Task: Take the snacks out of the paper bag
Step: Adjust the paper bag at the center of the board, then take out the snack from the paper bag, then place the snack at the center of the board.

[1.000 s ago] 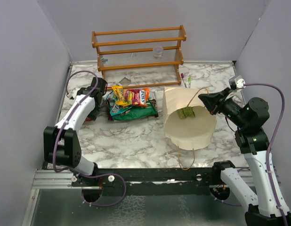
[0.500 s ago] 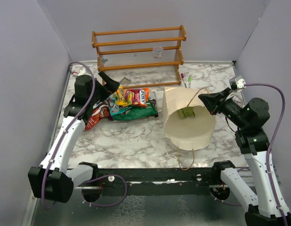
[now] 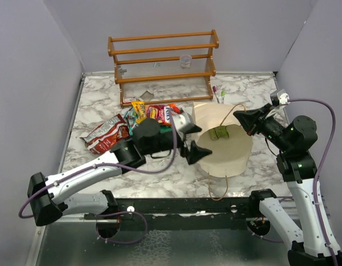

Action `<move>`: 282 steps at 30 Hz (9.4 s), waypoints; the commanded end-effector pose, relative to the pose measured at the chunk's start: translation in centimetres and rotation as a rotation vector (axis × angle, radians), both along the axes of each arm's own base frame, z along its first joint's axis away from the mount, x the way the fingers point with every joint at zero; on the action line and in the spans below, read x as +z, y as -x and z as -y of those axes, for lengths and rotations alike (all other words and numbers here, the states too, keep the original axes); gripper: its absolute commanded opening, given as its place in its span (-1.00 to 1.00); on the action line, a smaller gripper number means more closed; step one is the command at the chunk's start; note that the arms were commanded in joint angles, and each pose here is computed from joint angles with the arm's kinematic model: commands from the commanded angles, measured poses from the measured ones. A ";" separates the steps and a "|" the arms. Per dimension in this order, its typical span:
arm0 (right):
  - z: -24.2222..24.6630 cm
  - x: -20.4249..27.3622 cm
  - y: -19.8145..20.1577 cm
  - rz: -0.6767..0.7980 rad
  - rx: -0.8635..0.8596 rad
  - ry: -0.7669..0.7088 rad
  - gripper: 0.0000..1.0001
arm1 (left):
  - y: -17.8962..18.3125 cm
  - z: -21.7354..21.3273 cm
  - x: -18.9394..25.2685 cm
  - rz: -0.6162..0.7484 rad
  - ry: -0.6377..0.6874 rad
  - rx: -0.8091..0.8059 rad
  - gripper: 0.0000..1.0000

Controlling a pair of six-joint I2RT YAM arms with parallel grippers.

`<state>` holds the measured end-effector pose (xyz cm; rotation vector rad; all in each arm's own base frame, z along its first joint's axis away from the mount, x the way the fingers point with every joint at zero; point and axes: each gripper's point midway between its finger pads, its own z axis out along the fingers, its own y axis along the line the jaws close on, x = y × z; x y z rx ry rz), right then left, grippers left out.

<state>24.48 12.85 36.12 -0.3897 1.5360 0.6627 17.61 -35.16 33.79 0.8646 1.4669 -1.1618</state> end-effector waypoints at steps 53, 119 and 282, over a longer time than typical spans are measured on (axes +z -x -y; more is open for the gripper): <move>-0.9 0.9 1.0 0.009 0.063 -0.024 -0.96 | -17.8 13.4 -23.9 0.178 -0.603 0.669 0.81; -6.4 0.0 8.8 0.136 0.745 0.042 -0.96 | -6.3 11.2 -22.3 0.007 -0.437 0.496 0.45; -1.3 0.0 -0.9 0.030 0.067 0.003 -0.96 | -19.3 -16.3 -9.9 -0.125 -0.461 0.984 -1.00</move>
